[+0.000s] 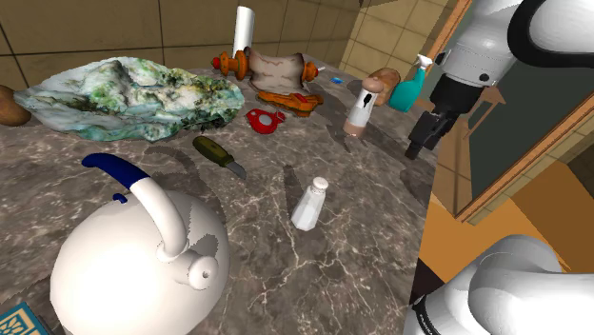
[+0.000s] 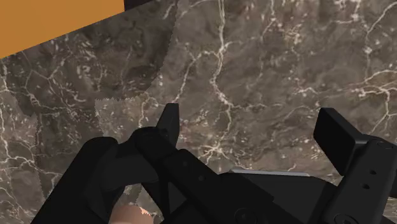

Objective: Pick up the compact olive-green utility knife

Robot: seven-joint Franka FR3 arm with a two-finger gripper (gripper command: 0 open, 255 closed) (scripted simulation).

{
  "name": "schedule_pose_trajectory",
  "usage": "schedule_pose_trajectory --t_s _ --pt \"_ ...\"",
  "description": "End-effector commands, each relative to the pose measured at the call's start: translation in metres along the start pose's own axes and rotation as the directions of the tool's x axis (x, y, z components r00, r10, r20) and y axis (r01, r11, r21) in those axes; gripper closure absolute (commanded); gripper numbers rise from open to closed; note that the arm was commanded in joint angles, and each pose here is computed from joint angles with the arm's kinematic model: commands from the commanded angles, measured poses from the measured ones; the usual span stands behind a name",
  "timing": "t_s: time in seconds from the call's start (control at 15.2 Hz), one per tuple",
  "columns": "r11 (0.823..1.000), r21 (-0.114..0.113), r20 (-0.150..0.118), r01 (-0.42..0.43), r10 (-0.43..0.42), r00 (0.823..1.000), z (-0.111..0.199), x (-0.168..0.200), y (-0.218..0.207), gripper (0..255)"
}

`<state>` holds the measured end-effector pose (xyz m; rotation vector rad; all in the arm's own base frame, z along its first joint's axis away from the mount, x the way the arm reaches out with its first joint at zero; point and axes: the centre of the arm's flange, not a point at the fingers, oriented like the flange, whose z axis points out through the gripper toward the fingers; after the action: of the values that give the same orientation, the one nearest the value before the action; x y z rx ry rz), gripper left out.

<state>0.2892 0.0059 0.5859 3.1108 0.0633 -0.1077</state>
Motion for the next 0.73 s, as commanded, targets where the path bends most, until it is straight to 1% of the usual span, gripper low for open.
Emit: schedule_pose_trajectory --t_s 0.0,0.66 --pt "1.000 0.000 0.000 0.000 0.000 1.000 0.000 0.000 0.000 0" --pt "0.999 0.033 -0.040 0.023 -0.022 0.999 0.026 0.076 -0.095 0"
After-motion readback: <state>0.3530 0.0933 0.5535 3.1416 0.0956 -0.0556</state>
